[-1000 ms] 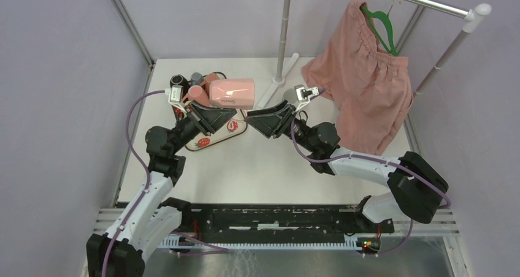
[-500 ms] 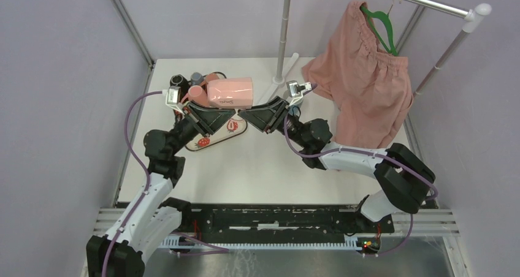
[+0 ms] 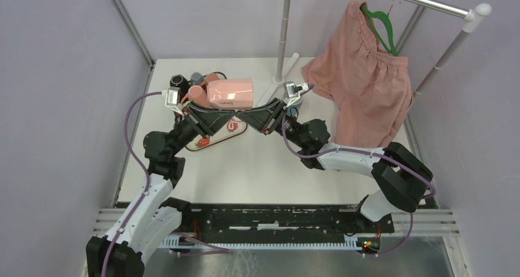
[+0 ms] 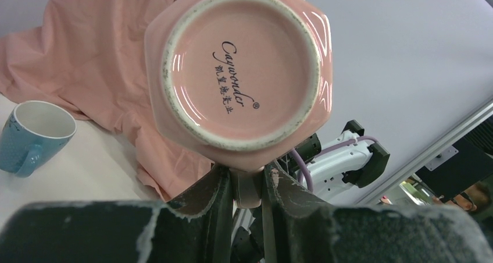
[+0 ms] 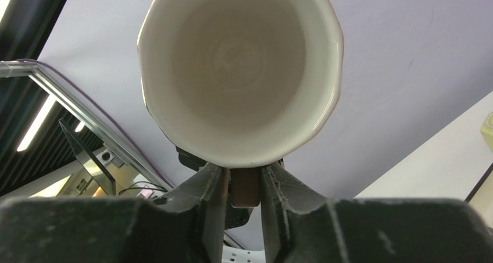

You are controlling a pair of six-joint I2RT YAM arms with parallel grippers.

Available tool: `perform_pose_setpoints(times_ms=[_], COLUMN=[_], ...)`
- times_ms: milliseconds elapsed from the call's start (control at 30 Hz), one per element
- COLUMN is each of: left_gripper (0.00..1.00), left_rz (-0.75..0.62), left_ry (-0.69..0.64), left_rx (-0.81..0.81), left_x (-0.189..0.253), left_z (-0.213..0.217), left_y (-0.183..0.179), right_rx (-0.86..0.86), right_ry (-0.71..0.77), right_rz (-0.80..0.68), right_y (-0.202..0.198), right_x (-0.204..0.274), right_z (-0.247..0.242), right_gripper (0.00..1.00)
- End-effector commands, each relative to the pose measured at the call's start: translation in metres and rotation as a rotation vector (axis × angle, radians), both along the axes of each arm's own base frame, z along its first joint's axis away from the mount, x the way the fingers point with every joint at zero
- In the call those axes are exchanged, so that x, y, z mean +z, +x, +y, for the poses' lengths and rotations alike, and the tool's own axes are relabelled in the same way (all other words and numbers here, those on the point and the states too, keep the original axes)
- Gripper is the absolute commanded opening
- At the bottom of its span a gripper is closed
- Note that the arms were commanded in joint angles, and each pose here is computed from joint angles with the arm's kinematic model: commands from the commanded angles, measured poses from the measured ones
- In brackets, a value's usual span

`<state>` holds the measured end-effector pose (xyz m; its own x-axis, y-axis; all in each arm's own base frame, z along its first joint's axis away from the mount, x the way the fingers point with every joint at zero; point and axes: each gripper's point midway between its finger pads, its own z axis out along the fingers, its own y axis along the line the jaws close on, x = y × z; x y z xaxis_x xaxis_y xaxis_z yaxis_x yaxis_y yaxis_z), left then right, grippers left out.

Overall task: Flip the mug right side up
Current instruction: Turn over the cup on the tray.

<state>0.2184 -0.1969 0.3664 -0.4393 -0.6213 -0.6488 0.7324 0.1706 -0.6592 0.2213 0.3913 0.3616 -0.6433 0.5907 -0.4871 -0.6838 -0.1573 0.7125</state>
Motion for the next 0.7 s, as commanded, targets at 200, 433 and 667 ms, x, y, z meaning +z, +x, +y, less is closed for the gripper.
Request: perform_pose_setpoints(times_ms=[200,433,667], left_gripper=[0.02,0.2,0.45], left_rz=[-0.12,-0.133,-0.152], left_ry=[-0.035,-0.019,-0.017], left_rx=[-0.039,-0.038,-0.043], left_x=[0.022,0.021,0.028], left_z=[0.001,0.001,0.001], left_y=[-0.027,-0.03,-0.032], right_rx=[0.01,-0.037,-0.07], right_ry=[0.127,0.11,0.138], right_rz=[-0.089,-0.107,-0.143], right_y=[-0.01,-0.011,-0.017], right_x=[0.042,0.041,0.05], right_z=[-0.01,-0.018,-0.032], right_gripper=[0.05,0.0,0.0])
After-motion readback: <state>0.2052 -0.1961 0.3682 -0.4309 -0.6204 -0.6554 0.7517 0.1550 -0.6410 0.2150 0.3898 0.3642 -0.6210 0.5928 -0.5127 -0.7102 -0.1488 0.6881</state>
